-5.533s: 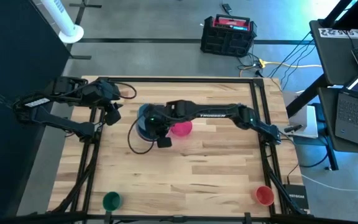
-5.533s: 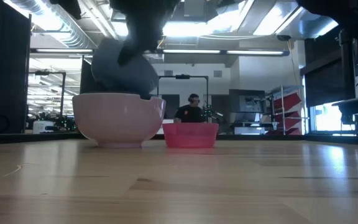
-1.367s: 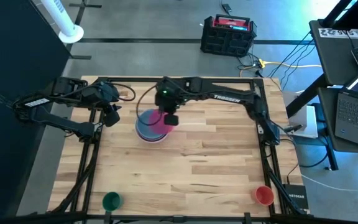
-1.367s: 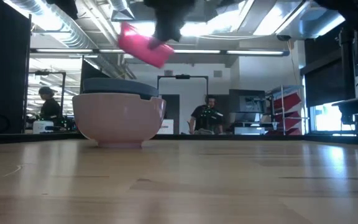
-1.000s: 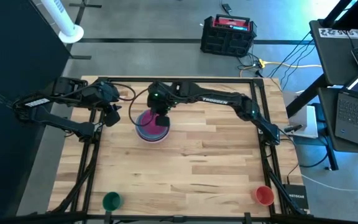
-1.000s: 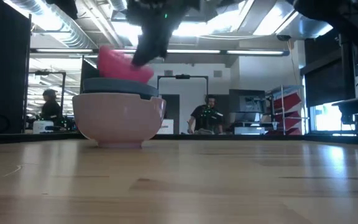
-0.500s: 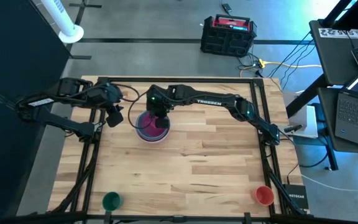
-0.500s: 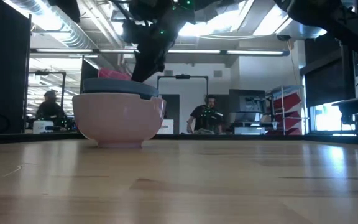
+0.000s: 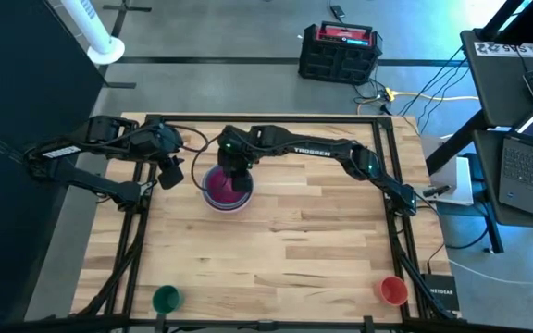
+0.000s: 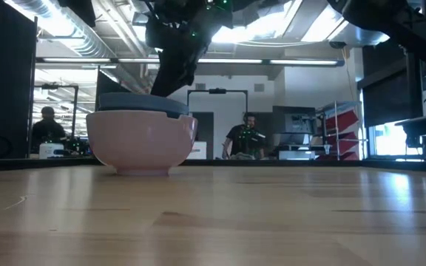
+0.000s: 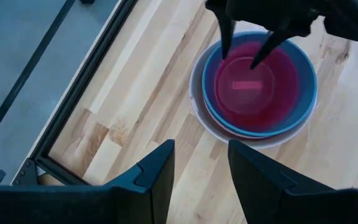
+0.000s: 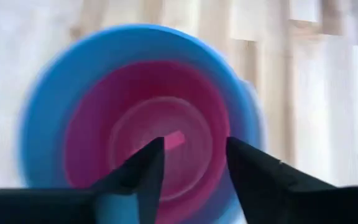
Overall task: Nest bowls inside each other
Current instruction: Stack the light pink bowl on top of the blue bowl, then move the orange cup on the right of stacked of bowls
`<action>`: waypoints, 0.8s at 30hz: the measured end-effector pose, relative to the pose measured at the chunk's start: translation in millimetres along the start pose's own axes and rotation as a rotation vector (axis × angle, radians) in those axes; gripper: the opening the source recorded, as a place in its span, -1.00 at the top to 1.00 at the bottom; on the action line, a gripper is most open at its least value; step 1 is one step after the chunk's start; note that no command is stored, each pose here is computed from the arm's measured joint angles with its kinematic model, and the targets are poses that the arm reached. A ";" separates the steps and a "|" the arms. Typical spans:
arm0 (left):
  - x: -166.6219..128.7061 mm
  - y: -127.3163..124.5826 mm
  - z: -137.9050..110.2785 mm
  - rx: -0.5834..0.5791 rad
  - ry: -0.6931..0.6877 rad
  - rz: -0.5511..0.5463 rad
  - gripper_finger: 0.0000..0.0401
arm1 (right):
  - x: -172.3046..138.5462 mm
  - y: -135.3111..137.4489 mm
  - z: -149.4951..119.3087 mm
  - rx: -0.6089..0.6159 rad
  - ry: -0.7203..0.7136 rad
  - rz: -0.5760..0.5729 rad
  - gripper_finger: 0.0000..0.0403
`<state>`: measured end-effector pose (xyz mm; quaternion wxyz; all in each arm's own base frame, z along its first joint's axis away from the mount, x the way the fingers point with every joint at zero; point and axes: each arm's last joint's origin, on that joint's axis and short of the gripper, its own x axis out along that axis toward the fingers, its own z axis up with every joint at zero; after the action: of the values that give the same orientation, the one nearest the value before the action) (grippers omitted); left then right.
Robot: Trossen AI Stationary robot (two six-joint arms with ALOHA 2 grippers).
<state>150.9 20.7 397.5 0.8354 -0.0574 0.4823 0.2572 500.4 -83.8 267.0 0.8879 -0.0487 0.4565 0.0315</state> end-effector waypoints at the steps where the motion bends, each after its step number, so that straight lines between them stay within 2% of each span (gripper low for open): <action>1: 0.0 0.0 -0.1 0.001 0.001 0.000 0.33 | -2.1 -0.8 1.0 -0.005 -0.003 -0.019 0.22; 10: -0.1 0.4 -1.2 0.012 0.011 0.003 0.33 | -26.5 -6.9 10.0 -0.040 -0.032 -0.179 -0.04; 15: -1.4 0.8 -4.2 0.023 0.030 -0.005 0.33 | -75.6 1.2 2.6 -0.005 0.049 -0.136 -0.04; 18: -5.7 -1.8 -6.4 0.070 0.003 -0.029 0.33 | -104.9 11.1 -5.0 -0.006 0.120 -0.103 -0.04; 24: -13.0 -8.9 -9.0 0.119 -0.054 -0.082 0.33 | -156.8 48.5 -17.9 -0.029 0.205 -0.042 -0.04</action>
<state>143.0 5.1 402.3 0.8598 -0.0203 0.4715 0.1950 389.8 -39.5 381.4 0.8360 -0.0743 0.5434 0.0143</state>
